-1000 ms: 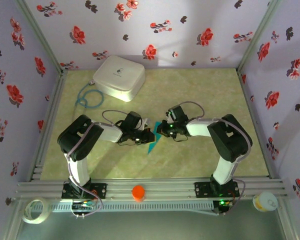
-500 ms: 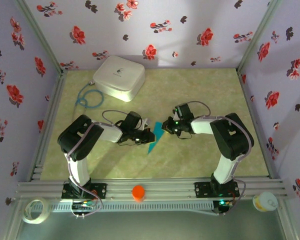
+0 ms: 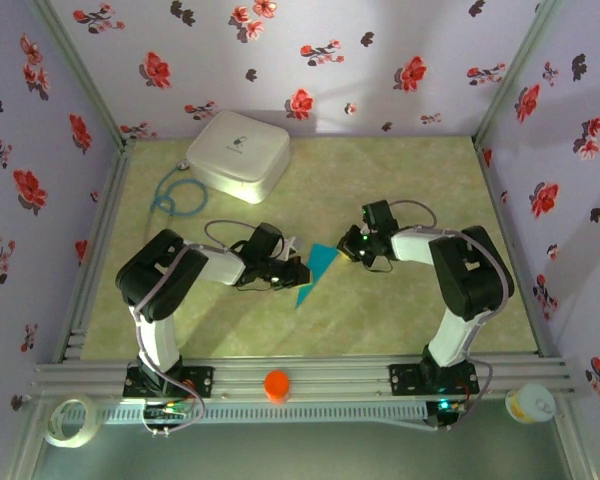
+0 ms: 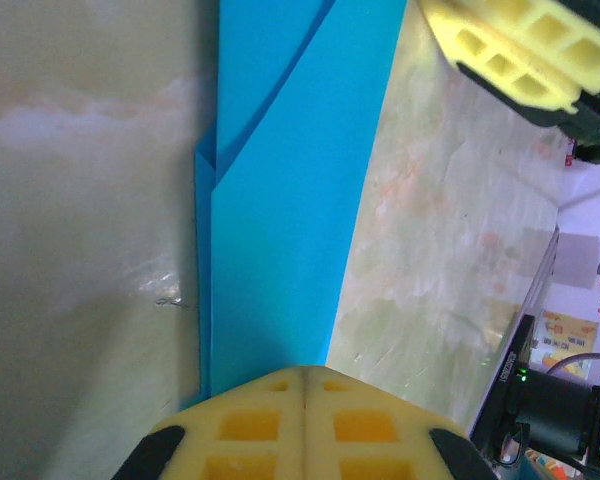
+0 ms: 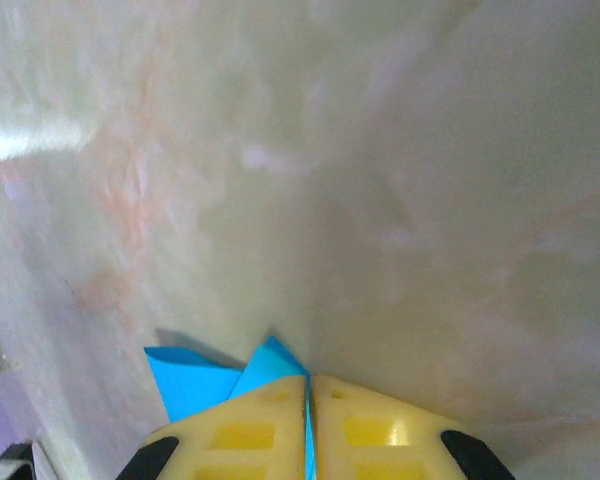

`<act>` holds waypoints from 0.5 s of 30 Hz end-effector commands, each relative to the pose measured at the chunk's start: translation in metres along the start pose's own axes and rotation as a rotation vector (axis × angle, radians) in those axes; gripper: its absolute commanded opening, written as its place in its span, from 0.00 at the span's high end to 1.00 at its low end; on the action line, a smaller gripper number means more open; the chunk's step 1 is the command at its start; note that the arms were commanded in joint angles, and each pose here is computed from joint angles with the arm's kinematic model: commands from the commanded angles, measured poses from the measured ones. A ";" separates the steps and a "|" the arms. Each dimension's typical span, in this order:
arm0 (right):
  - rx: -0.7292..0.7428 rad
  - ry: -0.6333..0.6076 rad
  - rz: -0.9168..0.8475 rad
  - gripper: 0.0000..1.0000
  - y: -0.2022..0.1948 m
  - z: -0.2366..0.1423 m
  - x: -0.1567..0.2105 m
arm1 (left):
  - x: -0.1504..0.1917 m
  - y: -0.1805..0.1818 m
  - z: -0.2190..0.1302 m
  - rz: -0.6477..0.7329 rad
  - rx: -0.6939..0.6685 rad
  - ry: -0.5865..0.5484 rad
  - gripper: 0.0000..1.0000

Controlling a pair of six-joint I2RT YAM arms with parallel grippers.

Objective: Fold a paper plane with a square sheet of paper (pick it up from the middle)
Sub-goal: Fold the wing for the fifth time at the center of the table.

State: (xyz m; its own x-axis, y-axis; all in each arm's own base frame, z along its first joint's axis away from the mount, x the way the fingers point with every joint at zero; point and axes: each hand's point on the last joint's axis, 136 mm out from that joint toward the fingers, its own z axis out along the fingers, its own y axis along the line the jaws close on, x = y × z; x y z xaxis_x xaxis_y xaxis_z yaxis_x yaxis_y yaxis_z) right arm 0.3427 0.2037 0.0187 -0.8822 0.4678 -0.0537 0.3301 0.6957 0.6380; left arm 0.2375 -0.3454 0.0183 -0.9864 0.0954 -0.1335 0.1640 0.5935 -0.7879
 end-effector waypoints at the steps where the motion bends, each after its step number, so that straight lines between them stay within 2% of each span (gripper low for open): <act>1: -0.001 -0.079 -0.004 0.86 0.010 -0.019 -0.018 | 0.065 0.053 0.013 -0.137 -0.158 0.192 1.00; 5: -0.092 -0.075 -0.076 0.85 0.036 -0.032 -0.008 | 0.065 0.053 0.013 -0.138 -0.158 0.188 1.00; 9: -0.168 0.011 -0.134 0.85 0.055 -0.018 0.020 | 0.063 0.051 0.014 -0.136 -0.154 0.184 1.00; 12: -0.144 0.080 -0.145 0.86 0.054 0.001 0.037 | 0.064 0.051 0.014 -0.135 -0.153 0.185 1.00; 15: -0.094 0.099 -0.125 0.87 0.040 0.017 0.041 | 0.063 0.051 0.013 -0.134 -0.153 0.183 1.00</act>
State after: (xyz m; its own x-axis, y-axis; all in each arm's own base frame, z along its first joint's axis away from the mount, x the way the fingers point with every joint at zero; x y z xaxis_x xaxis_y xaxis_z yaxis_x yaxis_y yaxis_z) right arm 0.3281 0.2576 0.0461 -0.9367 0.3363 -0.0976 0.1674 0.6749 0.7187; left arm 0.2372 -0.3458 0.0182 -0.9863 0.0965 -0.1336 0.1648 0.5927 -0.7884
